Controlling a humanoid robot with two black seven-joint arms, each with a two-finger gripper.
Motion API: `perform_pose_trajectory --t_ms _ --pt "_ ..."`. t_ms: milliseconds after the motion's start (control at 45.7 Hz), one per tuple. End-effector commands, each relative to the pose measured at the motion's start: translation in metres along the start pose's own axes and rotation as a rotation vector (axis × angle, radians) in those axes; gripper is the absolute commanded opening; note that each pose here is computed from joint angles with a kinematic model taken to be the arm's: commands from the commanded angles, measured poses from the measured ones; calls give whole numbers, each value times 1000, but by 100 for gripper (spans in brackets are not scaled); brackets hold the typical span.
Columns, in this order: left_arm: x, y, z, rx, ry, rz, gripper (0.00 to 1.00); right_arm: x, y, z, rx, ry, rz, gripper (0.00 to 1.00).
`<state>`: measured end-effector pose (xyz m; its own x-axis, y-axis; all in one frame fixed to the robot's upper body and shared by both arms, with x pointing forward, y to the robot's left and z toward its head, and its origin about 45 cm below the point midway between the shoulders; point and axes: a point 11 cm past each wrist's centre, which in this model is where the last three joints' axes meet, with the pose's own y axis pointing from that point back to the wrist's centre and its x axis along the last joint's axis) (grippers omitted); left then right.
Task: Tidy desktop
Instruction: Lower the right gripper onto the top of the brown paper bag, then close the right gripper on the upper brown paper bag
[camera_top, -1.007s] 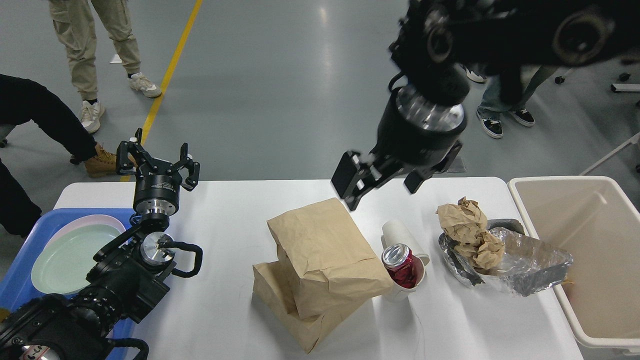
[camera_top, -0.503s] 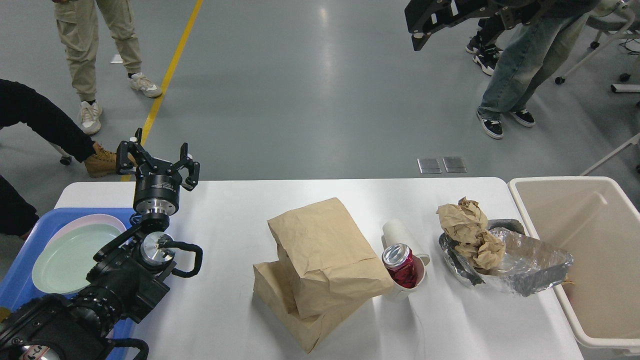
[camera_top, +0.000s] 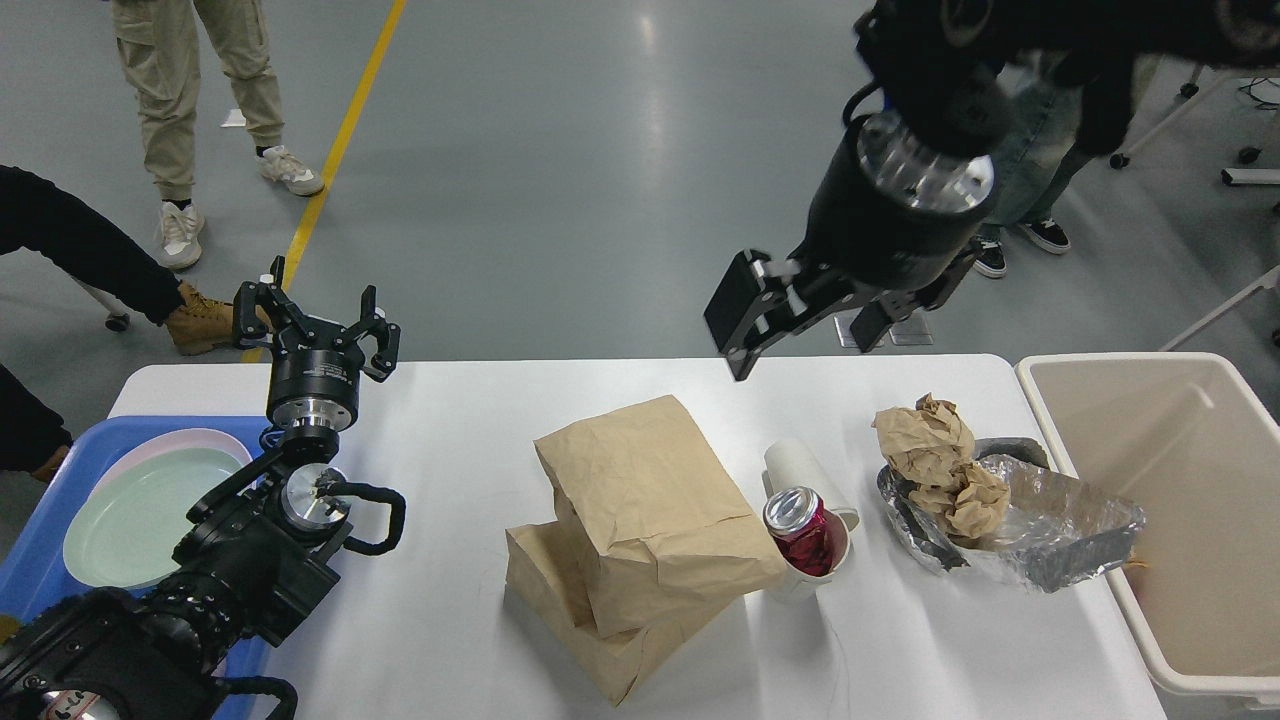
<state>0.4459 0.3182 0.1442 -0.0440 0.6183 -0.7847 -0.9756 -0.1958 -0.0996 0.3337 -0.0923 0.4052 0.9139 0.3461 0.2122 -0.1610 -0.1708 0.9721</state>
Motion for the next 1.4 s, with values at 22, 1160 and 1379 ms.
perform_pose_trajectory --t_ms 22,1160,1379 --pt "0 0 0 0 0 0 96 -1 -43 -38 97 36 40 100" --pt "0 0 0 0 0 0 96 -25 -194 -53 205 -75 -20 100" --pt "0 0 0 0 0 0 96 -43 -215 -48 205 -92 -61 100"
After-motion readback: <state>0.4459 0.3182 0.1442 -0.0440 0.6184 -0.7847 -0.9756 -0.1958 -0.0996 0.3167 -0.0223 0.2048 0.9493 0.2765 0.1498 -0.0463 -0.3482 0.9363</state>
